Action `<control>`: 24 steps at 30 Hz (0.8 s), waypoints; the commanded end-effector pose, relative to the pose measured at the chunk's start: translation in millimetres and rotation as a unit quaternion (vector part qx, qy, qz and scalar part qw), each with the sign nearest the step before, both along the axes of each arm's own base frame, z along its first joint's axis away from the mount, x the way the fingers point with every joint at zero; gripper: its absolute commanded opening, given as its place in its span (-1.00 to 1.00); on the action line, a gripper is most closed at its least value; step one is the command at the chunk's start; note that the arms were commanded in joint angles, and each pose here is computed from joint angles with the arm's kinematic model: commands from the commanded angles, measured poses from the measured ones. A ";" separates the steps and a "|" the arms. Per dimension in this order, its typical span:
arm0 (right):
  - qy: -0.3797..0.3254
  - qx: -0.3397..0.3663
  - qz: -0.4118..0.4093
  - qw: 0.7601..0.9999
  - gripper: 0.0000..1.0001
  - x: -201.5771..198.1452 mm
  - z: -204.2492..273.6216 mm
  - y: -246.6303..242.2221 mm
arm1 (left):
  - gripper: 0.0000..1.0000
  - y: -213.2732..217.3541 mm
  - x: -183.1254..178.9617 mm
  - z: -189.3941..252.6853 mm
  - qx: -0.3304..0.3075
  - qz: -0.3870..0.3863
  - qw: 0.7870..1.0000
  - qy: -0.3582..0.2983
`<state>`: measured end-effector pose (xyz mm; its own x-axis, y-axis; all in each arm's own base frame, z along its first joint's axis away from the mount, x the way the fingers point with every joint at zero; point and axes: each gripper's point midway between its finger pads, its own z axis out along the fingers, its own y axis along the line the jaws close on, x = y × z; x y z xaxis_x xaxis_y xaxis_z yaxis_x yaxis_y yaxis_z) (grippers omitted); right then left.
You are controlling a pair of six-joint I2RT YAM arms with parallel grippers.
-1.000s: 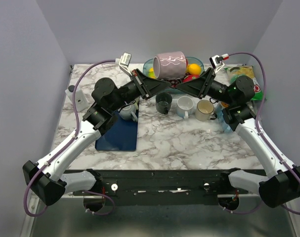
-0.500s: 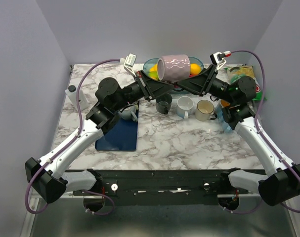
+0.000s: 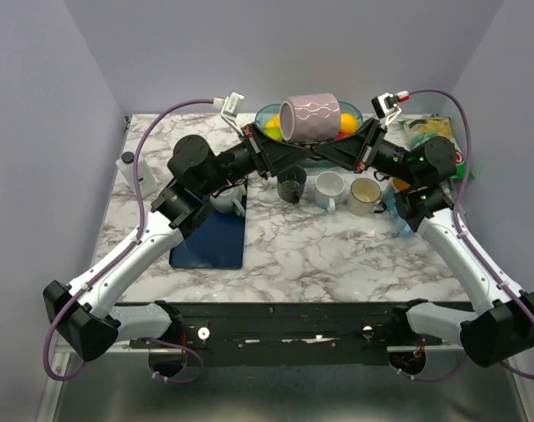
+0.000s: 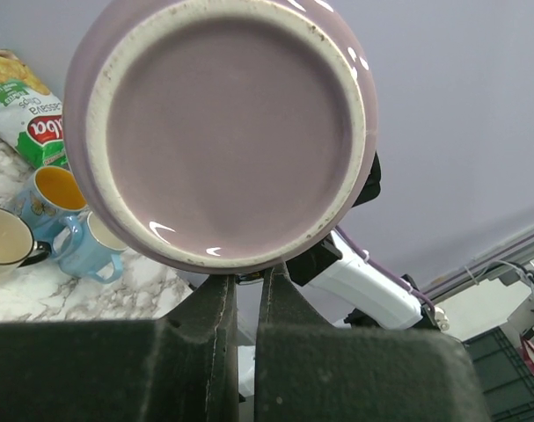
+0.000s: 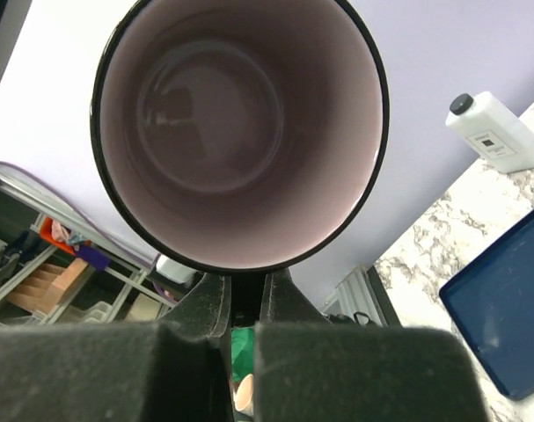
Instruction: Turn the mug right side up
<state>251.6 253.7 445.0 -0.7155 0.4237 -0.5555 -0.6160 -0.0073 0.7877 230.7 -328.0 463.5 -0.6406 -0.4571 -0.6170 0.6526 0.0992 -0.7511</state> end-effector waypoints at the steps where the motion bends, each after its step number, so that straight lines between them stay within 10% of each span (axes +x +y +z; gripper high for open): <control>1: -0.007 0.005 -0.008 1.000 -0.99 -0.1 7.0 -0.6 | -1.00 -0.3 -19.4 9.9 0.010 -0.026 0.998 -0.051; 5: -0.008 -0.021 -0.034 0.999 -0.99 1.3 1.9 -4.1 | -0.67 6.0 -14.6 3.7 0.033 0.003 0.998 -0.062; 10: 0.002 -0.087 -0.103 0.991 -0.99 7.0 -20.7 -17.6 | 0.48 16.1 -2.1 -18.9 0.098 0.051 0.991 -0.071; 17: 0.033 -0.228 -0.252 0.940 -0.99 17.2 -75.3 -66.6 | 0.87 81.9 45.7 -78.0 0.277 0.245 0.928 -0.046; 24: 0.086 -0.424 -0.378 0.819 -0.99 17.2 -162.6 -146.4 | 0.98 101.7 54.3 -115.7 0.333 0.285 0.899 -0.002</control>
<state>268.4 170.7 324.6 -0.5727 0.4199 -0.7040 -0.2732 0.7120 0.6469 276.4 -251.9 373.2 -0.4205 -0.2945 -0.8581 0.4666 0.7410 -0.4829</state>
